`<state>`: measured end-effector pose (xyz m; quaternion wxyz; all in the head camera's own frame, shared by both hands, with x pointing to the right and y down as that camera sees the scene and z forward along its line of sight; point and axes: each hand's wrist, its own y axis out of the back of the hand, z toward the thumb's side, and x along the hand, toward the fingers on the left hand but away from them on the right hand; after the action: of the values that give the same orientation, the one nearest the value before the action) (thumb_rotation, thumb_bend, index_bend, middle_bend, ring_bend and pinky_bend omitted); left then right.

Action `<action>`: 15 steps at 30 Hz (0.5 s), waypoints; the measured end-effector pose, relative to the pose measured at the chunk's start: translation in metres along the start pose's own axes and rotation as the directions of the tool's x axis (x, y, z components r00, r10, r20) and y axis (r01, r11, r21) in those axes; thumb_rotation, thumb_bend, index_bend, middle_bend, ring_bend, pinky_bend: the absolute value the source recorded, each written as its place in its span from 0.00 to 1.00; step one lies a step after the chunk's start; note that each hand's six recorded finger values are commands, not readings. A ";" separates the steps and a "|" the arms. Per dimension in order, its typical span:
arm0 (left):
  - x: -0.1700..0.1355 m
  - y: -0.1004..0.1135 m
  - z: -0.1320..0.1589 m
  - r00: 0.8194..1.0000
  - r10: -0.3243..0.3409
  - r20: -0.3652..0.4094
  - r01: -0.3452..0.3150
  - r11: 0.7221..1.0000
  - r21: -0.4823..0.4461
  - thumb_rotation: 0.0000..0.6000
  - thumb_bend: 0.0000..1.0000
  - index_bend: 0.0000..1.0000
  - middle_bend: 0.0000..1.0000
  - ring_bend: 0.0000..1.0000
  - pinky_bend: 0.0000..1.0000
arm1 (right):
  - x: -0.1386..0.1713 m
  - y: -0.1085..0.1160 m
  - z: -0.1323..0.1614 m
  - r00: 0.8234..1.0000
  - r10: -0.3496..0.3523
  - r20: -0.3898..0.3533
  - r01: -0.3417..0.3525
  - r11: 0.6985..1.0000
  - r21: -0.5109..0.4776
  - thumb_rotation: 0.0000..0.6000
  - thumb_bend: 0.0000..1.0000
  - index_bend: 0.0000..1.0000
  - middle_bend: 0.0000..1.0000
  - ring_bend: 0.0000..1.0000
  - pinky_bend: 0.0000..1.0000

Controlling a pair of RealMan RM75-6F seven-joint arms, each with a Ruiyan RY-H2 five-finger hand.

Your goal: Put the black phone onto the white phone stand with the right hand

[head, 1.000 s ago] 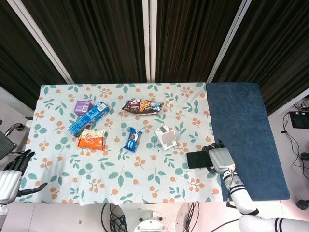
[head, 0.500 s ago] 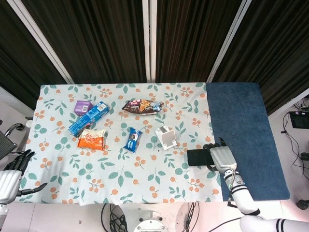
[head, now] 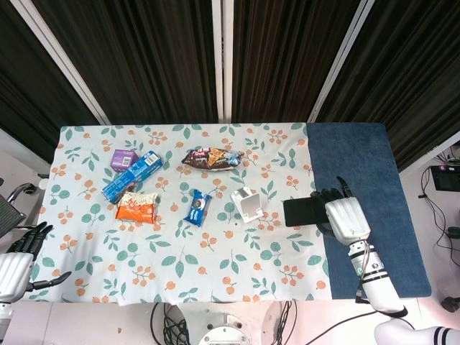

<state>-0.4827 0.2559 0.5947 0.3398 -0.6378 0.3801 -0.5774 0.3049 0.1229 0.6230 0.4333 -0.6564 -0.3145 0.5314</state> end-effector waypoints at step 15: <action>0.000 -0.004 0.001 1.000 -0.010 -0.009 0.010 1.000 0.004 0.48 0.07 0.03 0.02 0.10 0.26 | -0.034 0.067 0.045 0.859 -0.252 -0.446 0.478 0.709 0.519 1.00 0.29 0.63 0.38 0.42 0.00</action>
<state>-0.4810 0.2582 0.5979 0.3365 -0.6363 0.3773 -0.5827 0.2505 0.0753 0.5745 0.7678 -0.4847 -0.1695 0.3831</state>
